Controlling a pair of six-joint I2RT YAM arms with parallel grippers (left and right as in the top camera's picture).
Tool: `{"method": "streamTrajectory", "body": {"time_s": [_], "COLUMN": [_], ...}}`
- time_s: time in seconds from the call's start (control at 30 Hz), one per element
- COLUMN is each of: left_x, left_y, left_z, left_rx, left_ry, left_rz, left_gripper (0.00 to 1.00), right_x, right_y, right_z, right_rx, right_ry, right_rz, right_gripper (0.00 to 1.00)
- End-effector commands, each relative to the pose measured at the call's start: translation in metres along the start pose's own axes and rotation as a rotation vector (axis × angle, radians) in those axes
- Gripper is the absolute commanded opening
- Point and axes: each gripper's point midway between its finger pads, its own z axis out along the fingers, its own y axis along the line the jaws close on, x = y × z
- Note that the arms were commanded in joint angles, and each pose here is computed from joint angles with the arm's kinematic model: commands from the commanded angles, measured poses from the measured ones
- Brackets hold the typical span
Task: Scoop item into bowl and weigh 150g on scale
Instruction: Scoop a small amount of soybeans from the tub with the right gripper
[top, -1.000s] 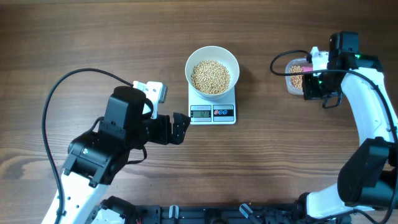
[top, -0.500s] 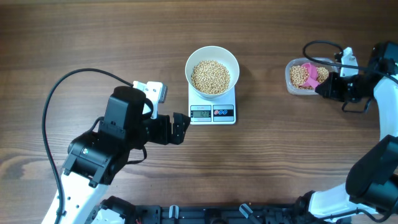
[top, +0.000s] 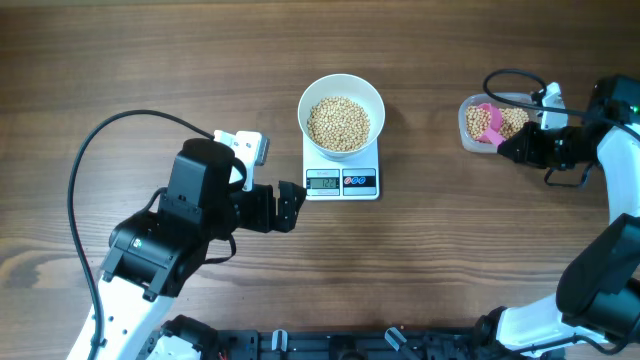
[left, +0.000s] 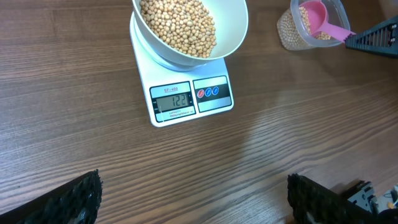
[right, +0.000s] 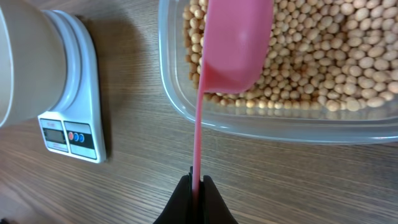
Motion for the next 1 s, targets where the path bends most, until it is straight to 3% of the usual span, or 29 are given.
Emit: {"method": "streamTrajectory", "body": {"time_s": [0.0, 0.27, 0.7, 0.97], "left_x": [0.003, 0.003, 0.003, 0.003], "left_y": [-0.002, -0.002, -0.002, -0.002], "left_z": [0.002, 0.002, 0.002, 0.002], "left_rx": [0.009, 0.009, 0.009, 0.009], "left_ry": [0.012, 0.012, 0.012, 0.012], "left_rz": [-0.006, -0.007, -0.006, -0.006], "left_gripper": [1.0, 1.0, 1.0, 1.0], "right_x": [0.001, -0.013, -0.005, -0.009], "right_y": [0.011, 0.008, -0.024, -0.032], "right_z": [0.005, -0.014, -0.025, -0.053], "right_rx": [-0.083, -0.201, -0.129, -0.248], "right_ry": [-0.006, -0.117, -0.129, -0.254], "right_rz": [-0.006, 0.052, 0.125, 0.162], "right_gripper": [0.04, 0.04, 0.04, 0.04]}}
